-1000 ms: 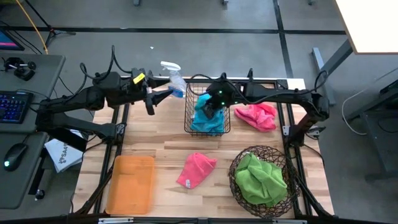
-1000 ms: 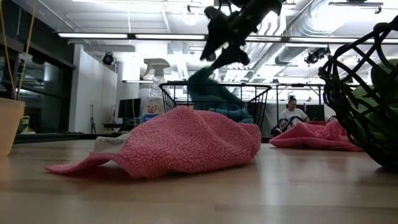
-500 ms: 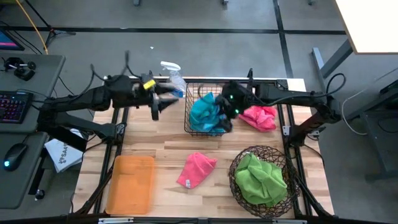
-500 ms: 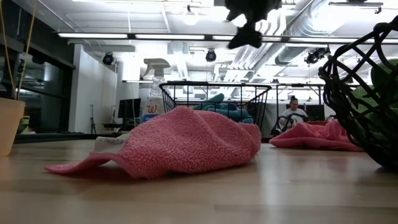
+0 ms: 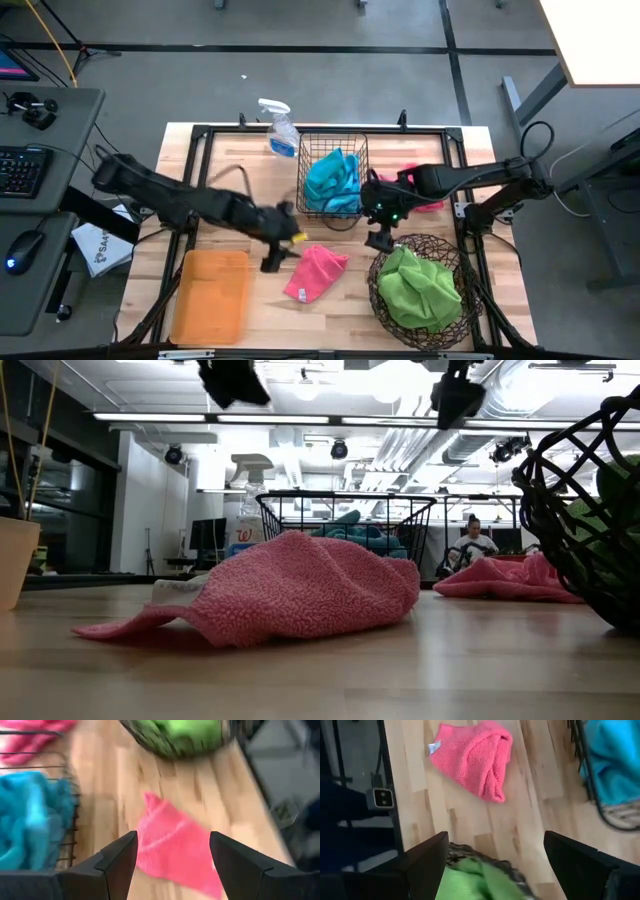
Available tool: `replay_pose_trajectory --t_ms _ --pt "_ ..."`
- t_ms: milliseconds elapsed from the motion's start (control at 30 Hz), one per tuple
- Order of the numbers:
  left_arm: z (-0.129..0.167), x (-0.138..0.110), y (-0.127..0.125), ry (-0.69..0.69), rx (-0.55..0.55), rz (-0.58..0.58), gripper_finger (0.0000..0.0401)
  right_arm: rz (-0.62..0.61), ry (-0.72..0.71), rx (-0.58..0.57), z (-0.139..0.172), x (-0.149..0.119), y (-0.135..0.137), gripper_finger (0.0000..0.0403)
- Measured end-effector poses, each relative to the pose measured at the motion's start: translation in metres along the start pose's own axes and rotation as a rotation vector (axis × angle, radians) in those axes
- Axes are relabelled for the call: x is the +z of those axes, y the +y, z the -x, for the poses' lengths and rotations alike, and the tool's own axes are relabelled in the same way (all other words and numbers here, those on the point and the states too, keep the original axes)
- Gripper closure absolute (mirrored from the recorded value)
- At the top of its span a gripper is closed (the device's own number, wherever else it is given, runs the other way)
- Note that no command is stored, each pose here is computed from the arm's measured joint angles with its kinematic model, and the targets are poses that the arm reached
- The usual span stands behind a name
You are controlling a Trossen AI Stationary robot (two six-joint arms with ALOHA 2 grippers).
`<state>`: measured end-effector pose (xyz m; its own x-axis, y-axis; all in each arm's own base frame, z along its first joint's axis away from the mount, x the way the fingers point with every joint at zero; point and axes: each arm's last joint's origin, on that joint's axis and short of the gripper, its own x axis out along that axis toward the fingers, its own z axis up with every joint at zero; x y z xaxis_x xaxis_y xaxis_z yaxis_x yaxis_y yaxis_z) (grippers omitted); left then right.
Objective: Sort microfiber towel by color & place in baskets
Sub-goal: Put the bottom pink towel into the orange bin
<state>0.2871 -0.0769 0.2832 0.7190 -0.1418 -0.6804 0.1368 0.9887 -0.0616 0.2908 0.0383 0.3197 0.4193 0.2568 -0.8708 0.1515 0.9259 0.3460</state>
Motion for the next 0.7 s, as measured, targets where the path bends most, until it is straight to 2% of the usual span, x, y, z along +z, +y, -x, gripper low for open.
replay_pose_trajectory --t_ms 200,333,400,567,700 --pt "-0.055 -0.012 -0.018 0.140 -0.072 -0.231 0.0166 -0.166 0.004 -0.014 -0.003 -0.007 0.014 0.0080" --pt "-0.084 -0.014 -0.028 0.128 -0.099 -0.306 0.0166 -0.203 0.001 -0.032 -0.006 -0.013 0.027 0.0080" --pt "-0.098 -0.017 -0.029 0.127 -0.067 -0.309 0.0166 -0.217 -0.010 -0.052 -0.007 -0.016 0.032 0.0080" --pt "-0.130 -0.037 -0.021 0.224 0.051 -0.259 0.0166 -0.224 -0.047 -0.096 -0.009 -0.026 0.048 0.0080" --pt "-0.152 -0.053 -0.014 0.289 0.100 -0.133 0.0166 -0.194 -0.083 -0.118 -0.011 -0.035 0.064 0.0080"
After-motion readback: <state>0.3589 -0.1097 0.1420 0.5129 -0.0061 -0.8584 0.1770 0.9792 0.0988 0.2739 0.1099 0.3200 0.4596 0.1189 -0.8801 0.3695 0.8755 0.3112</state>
